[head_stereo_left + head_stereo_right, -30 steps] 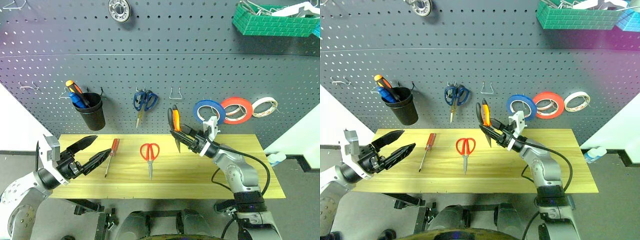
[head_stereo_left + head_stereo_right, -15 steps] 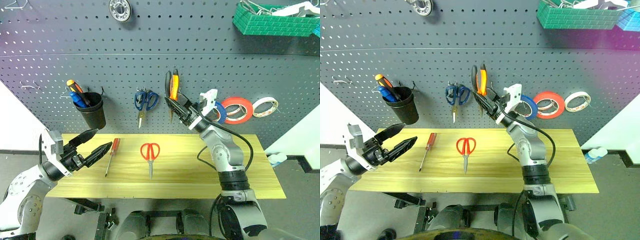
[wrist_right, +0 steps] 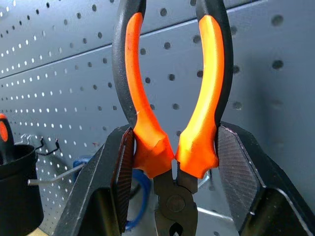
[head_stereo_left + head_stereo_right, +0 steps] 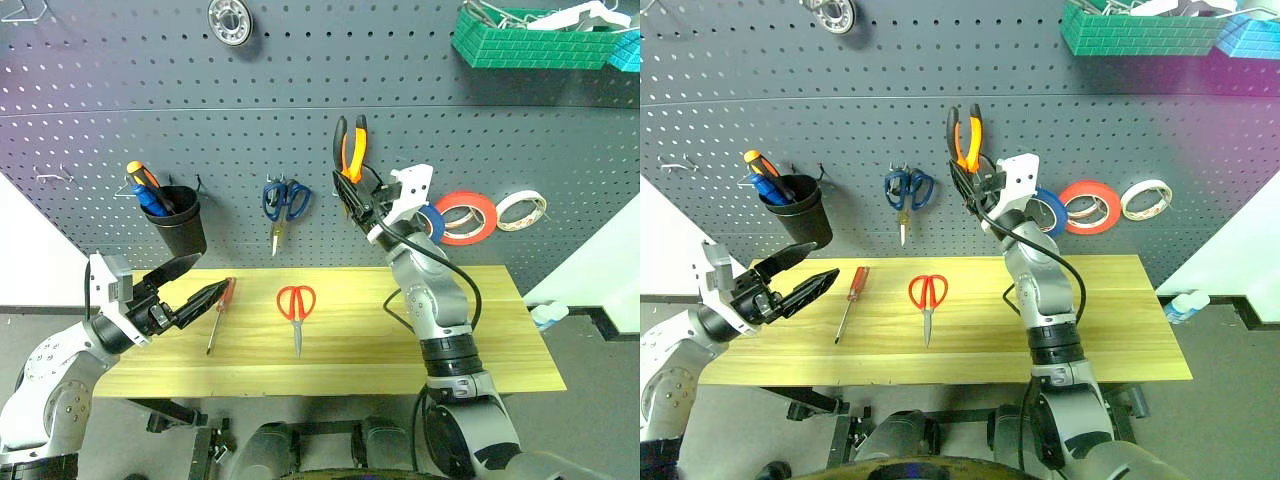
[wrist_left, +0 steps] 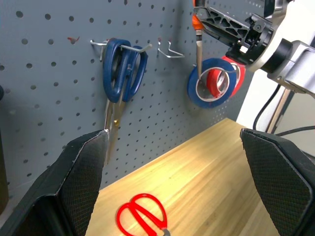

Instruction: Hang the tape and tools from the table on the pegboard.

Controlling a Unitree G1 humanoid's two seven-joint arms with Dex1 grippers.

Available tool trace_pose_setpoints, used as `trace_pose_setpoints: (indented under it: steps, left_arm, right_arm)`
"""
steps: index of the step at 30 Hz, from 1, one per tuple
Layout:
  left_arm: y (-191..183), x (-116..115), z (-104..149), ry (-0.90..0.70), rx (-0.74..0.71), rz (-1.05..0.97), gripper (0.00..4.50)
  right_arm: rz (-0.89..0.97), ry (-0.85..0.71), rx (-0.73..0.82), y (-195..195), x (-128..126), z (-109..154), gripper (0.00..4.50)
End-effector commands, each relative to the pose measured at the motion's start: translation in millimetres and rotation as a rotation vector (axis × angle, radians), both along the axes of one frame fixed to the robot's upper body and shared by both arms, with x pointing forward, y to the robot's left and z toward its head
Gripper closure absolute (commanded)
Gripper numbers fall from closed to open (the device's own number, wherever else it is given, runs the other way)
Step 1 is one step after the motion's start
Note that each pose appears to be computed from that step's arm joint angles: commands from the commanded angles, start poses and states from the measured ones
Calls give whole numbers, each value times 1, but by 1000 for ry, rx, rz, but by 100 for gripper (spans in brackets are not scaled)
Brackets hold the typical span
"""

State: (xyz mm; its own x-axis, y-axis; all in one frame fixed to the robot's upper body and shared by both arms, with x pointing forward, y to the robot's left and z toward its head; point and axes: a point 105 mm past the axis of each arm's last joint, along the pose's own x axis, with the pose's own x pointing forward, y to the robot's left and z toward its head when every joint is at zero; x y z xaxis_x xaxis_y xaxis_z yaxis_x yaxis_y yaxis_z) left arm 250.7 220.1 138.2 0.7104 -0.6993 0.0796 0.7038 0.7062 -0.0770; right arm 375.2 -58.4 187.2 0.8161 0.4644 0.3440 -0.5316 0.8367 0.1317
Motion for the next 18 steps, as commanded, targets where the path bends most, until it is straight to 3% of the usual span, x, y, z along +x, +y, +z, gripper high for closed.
trace_pose_setpoints:
  steps: [1, 18]
  left_arm:
    - [0, 2, 6, -35, 11, -4, 0]
    - [1, -11, 4, -1, 18, 8, 0]
  right_arm:
    - [-27, -166, 17, 7, -8, 41, 239]
    - [-47, -242, 39, 30, 11, 46, 239]
